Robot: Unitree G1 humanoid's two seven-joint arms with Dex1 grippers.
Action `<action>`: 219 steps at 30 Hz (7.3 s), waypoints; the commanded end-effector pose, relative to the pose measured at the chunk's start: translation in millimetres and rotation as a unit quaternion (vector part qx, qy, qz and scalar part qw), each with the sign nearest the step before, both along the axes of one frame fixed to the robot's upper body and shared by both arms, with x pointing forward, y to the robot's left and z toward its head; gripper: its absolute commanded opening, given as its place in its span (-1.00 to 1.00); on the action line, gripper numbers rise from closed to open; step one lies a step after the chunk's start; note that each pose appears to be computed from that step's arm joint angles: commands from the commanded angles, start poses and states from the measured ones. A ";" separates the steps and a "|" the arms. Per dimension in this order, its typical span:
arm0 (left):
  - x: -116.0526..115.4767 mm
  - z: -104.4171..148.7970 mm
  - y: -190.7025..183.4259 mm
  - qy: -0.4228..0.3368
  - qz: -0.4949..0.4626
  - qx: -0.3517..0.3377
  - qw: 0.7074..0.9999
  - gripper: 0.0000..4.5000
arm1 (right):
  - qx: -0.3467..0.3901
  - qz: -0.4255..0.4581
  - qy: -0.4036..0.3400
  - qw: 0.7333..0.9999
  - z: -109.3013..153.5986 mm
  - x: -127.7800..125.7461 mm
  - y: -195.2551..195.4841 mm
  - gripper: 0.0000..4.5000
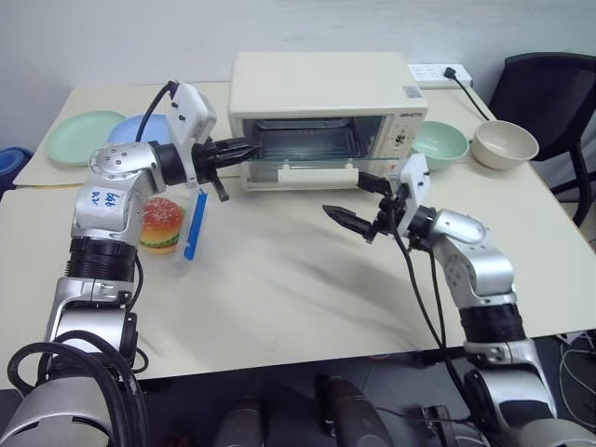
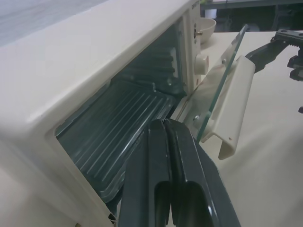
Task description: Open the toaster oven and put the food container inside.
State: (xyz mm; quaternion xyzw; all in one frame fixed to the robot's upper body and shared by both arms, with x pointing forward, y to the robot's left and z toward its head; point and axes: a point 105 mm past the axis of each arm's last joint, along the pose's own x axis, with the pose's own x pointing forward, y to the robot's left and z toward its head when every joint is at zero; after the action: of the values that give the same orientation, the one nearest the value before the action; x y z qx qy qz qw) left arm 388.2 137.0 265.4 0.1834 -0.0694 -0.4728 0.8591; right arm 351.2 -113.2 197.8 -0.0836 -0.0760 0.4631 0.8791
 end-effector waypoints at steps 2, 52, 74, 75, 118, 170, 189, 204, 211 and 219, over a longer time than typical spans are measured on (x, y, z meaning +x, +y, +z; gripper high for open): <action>-9.0 -6.0 1.9 -0.001 -0.010 0.023 1.000 -0.97 | -0.035 0.007 0.011 0.999 0.0 -37.5 -32.3 1.00; -175.6 -78.7 102.5 0.188 0.391 -0.272 0.859 0.99 | -0.044 0.203 0.040 0.977 44.1 -60.2 3.6 1.00; -107.0 -115.5 145.8 0.298 0.542 -0.472 0.628 0.99 | -0.023 0.138 0.020 0.990 40.0 -63.6 -3.1 1.00; -101.7 -112.0 140.9 0.300 0.537 -0.471 0.632 0.99 | -0.022 0.136 0.020 0.990 39.5 -64.8 -3.2 1.00; -68.4 -50.5 170.4 0.365 0.458 -0.224 0.779 -0.50 | -0.013 0.053 0.044 0.998 31.6 -72.7 -32.1 1.00; -61.1 -35.4 149.9 0.374 0.384 -0.217 0.816 -0.91 | 0.001 0.057 0.047 0.997 24.5 -68.6 -23.0 1.00; 18.4 -34.0 -2.6 0.375 0.330 -0.121 0.858 -0.91 | 0.000 -0.025 0.038 0.999 23.3 -72.6 -56.4 1.00; 12.6 -4.5 -16.6 0.351 0.212 -0.223 0.884 0.11 | -0.003 -0.050 0.042 0.998 18.5 -73.9 -62.3 1.00; -48.9 23.6 15.4 0.238 0.044 -0.229 0.943 -0.06 | 0.012 0.006 0.055 0.998 19.6 -84.9 -36.3 0.82; -98.5 -32.1 16.4 0.219 -0.054 -0.055 0.973 -1.00 | 0.012 0.058 0.099 0.993 -0.1 -95.1 -4.2 -0.32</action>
State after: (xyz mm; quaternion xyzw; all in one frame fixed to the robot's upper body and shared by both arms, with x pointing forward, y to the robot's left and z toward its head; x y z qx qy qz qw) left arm 295.1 161.5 233.2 -0.0186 0.0999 -0.5194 0.8484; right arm 261.3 -127.7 195.7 -0.0175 0.0094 0.5044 0.8632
